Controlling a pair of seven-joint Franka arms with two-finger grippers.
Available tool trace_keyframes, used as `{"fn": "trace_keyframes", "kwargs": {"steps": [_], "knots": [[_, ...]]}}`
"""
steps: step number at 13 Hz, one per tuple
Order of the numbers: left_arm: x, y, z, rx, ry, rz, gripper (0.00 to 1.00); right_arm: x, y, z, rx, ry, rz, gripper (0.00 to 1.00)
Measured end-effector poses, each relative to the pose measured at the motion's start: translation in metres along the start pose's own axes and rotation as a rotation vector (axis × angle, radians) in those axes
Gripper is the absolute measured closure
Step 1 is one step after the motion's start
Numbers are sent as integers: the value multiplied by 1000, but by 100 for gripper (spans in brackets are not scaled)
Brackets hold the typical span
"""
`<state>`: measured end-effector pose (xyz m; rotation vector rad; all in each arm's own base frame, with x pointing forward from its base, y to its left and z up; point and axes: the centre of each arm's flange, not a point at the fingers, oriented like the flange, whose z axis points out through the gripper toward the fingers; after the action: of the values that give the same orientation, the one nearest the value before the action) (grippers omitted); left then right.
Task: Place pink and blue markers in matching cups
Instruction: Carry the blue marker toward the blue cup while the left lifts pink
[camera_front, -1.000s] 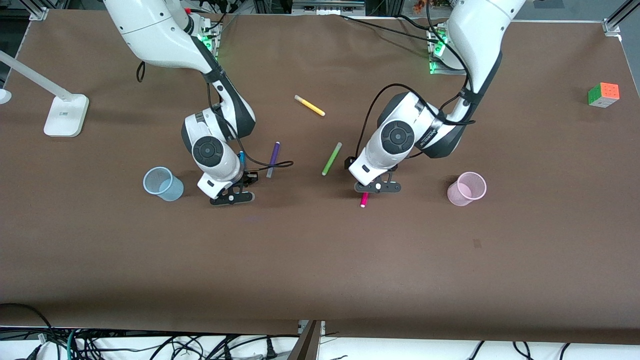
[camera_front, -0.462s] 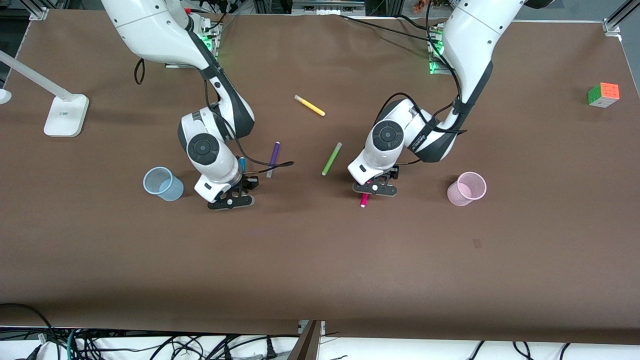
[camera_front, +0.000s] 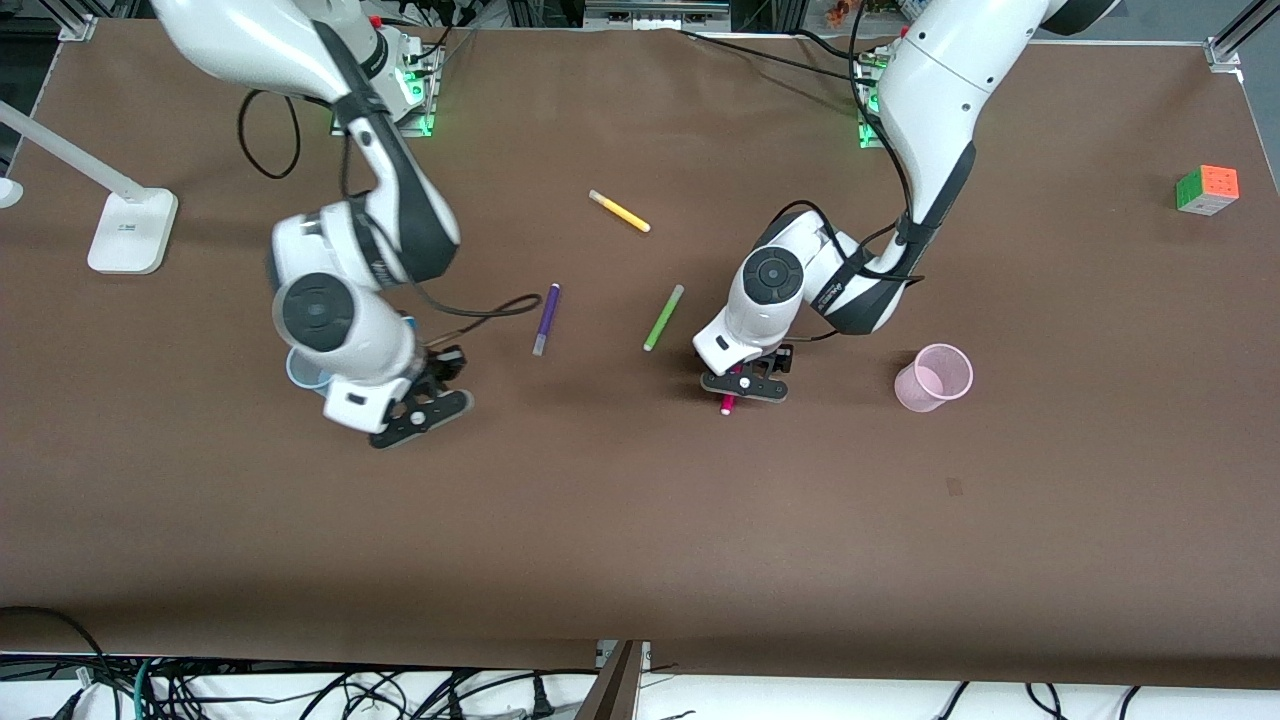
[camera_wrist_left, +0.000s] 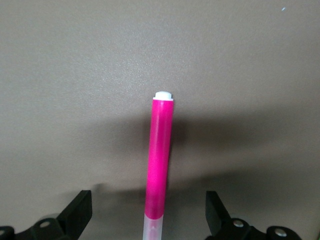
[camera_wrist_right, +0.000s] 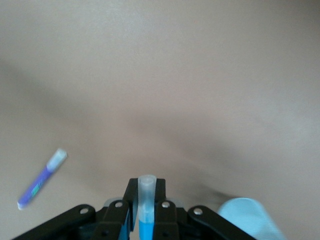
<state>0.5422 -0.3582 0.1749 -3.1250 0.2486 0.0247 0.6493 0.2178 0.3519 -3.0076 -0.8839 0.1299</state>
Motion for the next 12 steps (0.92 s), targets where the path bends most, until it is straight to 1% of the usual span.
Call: {"fn": "trace_keyframes", "kwargs": {"steps": [1,2,4,6,8,9,12], "knots": [[0,0,1,2,0,3,0,-7,15,-12,25,2,-69,84],[0,0,2,3,-1,4,6,-15,29,-22,54,11,-140,84],[0,0,3,4,-1,5,31,-28,55,-32,122,48,-292,84],[0,-1,3,4,1,3,52,-39,76,-35,182,89,-426,84],[3,-3,1,2,6,-2,76,-46,91,-35,219,129,-532,84],[6,-7,0,3,9,-8,83,-50,98,-33,241,154,-584,84],[24,-31,-20,-3,29,-55,82,-72,129,-13,329,265,-722,84]]}}
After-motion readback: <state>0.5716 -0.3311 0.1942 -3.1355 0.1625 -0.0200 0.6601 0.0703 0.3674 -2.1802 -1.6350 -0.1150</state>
